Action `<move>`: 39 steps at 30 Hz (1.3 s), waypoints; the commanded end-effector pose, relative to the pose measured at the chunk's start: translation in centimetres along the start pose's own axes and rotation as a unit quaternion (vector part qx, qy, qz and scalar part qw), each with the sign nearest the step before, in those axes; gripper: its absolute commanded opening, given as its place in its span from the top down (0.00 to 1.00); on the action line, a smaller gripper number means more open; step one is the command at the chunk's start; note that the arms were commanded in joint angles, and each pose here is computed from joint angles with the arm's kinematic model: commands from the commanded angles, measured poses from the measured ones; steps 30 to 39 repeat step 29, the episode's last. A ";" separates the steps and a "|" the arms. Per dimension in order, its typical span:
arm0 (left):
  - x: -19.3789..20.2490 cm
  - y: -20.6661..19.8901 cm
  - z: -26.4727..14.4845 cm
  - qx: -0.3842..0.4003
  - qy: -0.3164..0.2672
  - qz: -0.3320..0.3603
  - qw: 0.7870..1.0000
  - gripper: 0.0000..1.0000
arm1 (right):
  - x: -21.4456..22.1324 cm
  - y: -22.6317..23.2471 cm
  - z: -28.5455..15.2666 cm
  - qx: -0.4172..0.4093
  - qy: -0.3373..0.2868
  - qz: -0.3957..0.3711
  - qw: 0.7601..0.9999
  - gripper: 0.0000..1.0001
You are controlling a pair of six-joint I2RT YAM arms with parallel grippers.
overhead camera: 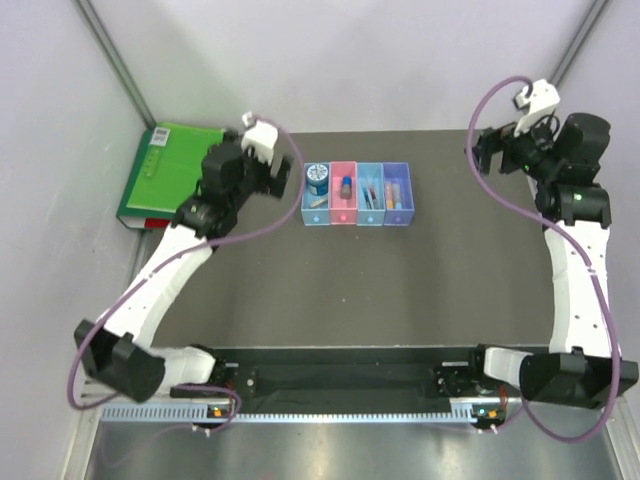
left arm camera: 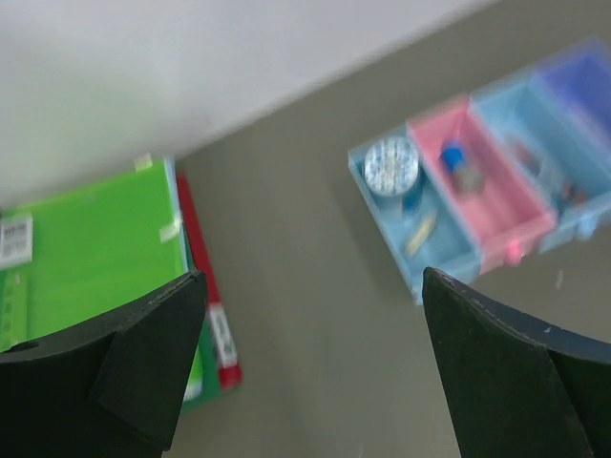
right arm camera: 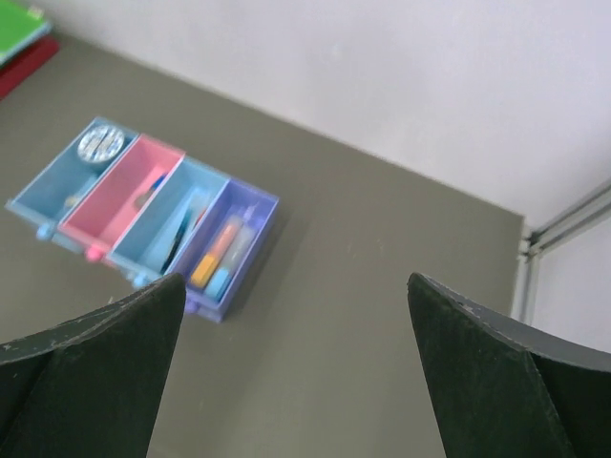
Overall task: Sort the stationery into containers
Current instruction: Reset both arms
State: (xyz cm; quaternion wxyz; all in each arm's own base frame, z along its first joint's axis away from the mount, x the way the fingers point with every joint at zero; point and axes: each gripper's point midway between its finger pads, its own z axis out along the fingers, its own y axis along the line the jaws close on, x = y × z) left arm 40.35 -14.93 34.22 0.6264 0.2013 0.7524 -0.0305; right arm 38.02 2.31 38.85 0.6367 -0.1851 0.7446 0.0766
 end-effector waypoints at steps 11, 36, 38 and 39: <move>11.5 -0.6 -6.9 0.009 0.132 0.012 0.991 0.01 | 7.1 9.7 -2.7 -0.080 0.112 -0.037 0.990 0.00; 11.7 -0.6 -8.2 0.010 0.118 0.010 0.993 0.01 | 6.4 9.4 -2.9 -0.066 0.099 -0.058 0.991 0.00; 11.7 -0.6 -8.2 0.010 0.118 0.010 0.993 0.01 | 6.4 9.4 -2.9 -0.066 0.099 -0.058 0.991 0.00; 11.7 -0.6 -8.2 0.010 0.118 0.010 0.993 0.01 | 6.4 9.4 -2.9 -0.066 0.099 -0.058 0.991 0.00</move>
